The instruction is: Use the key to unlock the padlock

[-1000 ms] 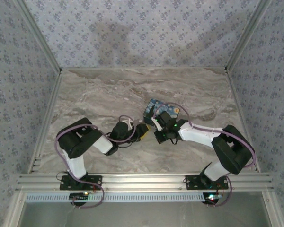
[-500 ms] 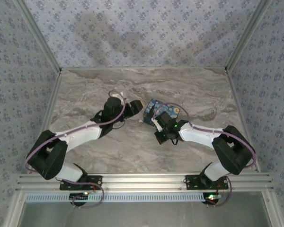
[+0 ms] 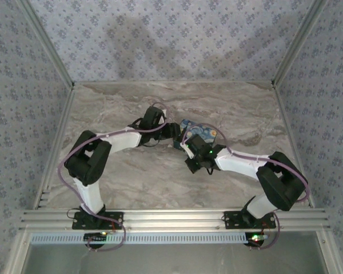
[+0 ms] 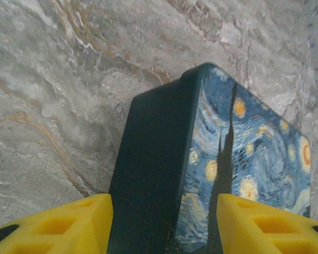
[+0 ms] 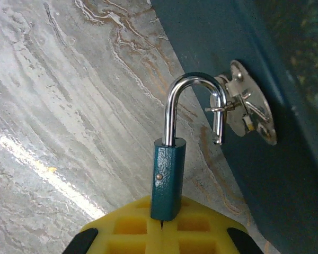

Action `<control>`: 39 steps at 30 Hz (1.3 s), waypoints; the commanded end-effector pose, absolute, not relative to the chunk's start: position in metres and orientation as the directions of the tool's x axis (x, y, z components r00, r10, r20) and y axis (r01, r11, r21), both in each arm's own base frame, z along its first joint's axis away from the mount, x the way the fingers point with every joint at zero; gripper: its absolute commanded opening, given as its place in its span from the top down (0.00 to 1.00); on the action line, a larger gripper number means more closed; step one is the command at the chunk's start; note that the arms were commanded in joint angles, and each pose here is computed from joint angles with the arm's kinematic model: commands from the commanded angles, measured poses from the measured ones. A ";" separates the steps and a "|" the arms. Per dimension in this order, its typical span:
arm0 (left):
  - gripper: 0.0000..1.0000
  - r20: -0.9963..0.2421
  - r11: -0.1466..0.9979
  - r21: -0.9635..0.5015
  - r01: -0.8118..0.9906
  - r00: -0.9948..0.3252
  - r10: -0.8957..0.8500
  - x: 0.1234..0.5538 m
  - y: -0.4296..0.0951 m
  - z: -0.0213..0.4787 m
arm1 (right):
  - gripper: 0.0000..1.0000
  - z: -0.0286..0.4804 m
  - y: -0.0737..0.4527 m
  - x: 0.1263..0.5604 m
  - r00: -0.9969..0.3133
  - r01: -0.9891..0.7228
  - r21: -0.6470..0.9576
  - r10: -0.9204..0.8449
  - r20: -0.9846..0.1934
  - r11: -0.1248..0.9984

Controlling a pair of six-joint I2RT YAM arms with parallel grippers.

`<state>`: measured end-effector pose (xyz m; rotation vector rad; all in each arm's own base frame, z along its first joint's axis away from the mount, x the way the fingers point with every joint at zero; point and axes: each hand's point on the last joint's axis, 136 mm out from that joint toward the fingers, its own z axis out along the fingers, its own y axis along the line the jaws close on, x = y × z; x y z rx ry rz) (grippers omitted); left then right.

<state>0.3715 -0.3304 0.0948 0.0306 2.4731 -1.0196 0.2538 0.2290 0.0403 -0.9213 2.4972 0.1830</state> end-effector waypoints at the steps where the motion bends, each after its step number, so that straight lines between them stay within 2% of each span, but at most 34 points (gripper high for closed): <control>1: 0.53 -0.425 0.681 -0.691 0.244 -0.899 -0.109 0.371 -0.347 0.106 | 1.00 0.051 0.237 0.261 -0.632 -0.658 -0.056 -0.591 -0.501 0.751; 5: 0.58 -0.407 0.668 -0.703 0.245 -0.909 -0.095 0.366 -0.354 0.101 | 1.00 0.051 0.243 0.266 -0.606 -0.675 -0.079 -0.612 -0.507 0.734; 10: 0.61 -0.387 0.662 -0.711 0.238 -0.918 -0.086 0.359 -0.360 0.094 | 1.00 0.053 0.261 0.285 -0.514 -0.713 -0.187 -0.686 -0.515 0.675; 17: 0.61 -0.402 0.672 -0.704 0.229 -0.909 -0.111 0.361 -0.352 0.099 | 1.00 0.064 0.278 0.289 -0.430 -0.743 -0.226 -0.708 -0.561 0.630; 27: 0.51 -0.462 0.711 -0.678 0.189 -0.862 -0.211 0.371 -0.299 0.126 | 1.00 0.090 0.270 0.271 -0.411 -0.733 -0.228 -0.685 -0.601 0.641; 39: 0.43 -0.530 0.776 -0.611 0.155 -0.809 -0.255 0.334 -0.238 0.154 | 1.00 0.132 0.275 0.266 -0.422 -0.719 -0.163 -0.611 -0.670 0.675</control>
